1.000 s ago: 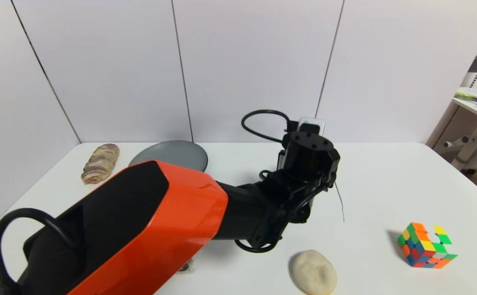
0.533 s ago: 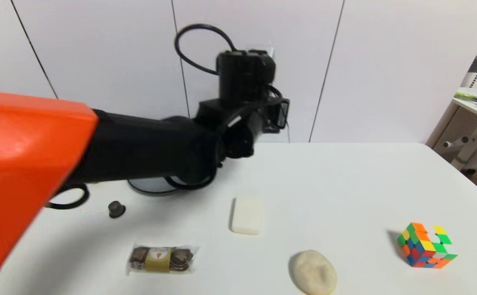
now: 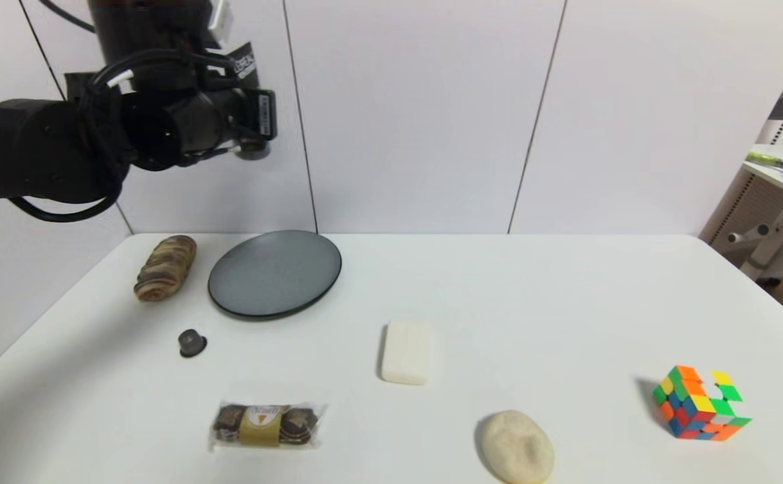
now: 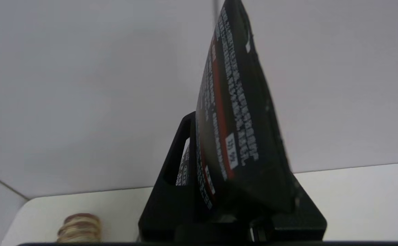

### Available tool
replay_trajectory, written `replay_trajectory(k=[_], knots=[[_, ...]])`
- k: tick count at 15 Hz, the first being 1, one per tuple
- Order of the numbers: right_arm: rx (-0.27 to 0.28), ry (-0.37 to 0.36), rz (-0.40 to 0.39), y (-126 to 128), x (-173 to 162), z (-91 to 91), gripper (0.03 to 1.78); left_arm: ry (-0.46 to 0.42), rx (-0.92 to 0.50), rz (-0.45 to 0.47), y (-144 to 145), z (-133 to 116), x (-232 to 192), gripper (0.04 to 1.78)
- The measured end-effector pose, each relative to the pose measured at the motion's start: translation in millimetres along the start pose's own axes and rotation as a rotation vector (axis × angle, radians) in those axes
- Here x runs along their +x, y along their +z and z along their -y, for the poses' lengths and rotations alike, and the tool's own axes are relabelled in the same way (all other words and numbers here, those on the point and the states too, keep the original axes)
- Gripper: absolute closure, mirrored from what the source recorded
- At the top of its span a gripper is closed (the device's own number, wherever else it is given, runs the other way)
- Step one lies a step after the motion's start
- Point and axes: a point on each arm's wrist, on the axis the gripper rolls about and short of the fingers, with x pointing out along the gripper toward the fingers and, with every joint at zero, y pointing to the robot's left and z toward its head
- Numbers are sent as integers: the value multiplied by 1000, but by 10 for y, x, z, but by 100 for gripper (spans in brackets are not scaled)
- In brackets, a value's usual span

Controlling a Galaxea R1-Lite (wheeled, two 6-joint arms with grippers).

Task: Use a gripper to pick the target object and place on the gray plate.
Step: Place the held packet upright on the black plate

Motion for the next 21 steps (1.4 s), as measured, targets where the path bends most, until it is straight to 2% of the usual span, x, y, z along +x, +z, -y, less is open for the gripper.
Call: replay_trajectory(k=[5,10,19,21], knots=[[0,0,0,0,0,0,10,51,9,-72,-485,-214,59,139],[-1,0,0,0,0,0,10,52,16,-102,-1145,-165,142,139],[0,0,0,0,0,0,10,34,-22,-76,-1733,15,447,139],[0,0,0,0,0,0,10,25,-26,-95,-1818,61,471,111]])
